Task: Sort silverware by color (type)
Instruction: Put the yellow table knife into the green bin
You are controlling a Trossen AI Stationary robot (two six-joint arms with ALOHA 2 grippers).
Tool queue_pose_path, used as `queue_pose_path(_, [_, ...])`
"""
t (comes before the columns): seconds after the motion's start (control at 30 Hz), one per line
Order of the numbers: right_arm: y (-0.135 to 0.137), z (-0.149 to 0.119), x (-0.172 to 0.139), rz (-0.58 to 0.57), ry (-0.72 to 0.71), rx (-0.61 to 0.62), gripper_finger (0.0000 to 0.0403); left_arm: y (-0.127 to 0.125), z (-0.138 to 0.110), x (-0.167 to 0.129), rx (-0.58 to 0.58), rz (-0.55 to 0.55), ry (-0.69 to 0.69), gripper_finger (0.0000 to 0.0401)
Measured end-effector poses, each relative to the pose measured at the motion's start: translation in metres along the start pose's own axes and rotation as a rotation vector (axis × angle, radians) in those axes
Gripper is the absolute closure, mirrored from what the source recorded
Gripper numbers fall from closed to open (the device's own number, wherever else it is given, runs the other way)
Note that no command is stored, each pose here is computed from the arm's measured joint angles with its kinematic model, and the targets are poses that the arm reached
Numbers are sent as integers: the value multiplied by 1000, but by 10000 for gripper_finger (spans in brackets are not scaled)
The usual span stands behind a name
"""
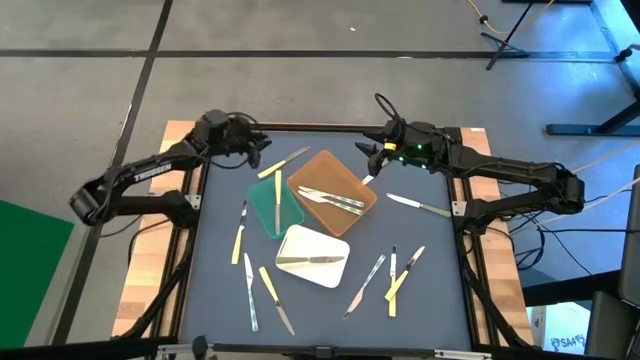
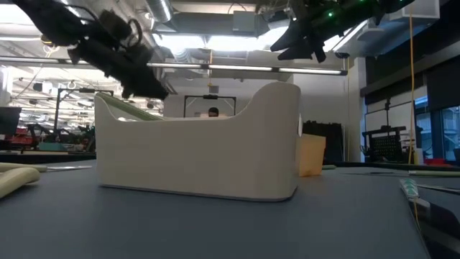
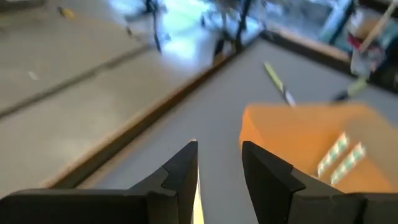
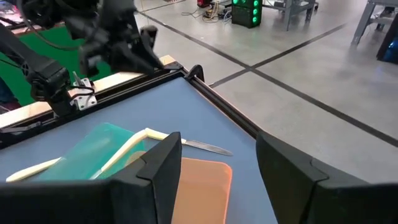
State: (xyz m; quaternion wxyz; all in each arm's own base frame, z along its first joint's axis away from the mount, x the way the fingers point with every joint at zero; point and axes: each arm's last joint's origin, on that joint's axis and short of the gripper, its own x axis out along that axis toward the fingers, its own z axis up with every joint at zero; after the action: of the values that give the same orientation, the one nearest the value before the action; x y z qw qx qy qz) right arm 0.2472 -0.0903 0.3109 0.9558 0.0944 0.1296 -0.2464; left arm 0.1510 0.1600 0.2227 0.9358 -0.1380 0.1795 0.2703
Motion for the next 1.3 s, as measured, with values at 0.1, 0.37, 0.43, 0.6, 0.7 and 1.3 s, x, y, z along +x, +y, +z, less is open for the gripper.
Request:
queue_pose_path(0.1, [0,0,0,-1,-1,-44,207,4,-12,12,23,-17,97,282])
queue_pose_path(0.37, [0,0,0,-1,-3,-191,207,13,-38,37,78,-12,261,282])
queue_pose_path(0.43, [0,0,0,-1,-3,-200,207,14,-42,41,78,-8,286,282])
queue_pose_path(0.6, [0,0,0,-1,-1,-201,207,18,-45,43,74,84,310,282])
queue_pose_path(0.7, [0,0,0,-1,1,-201,207,20,-45,43,76,151,314,282])
queue_pose_path(1.3, [-1,-3,0,-3,31,-204,207,9,-69,41,175,76,391,282])
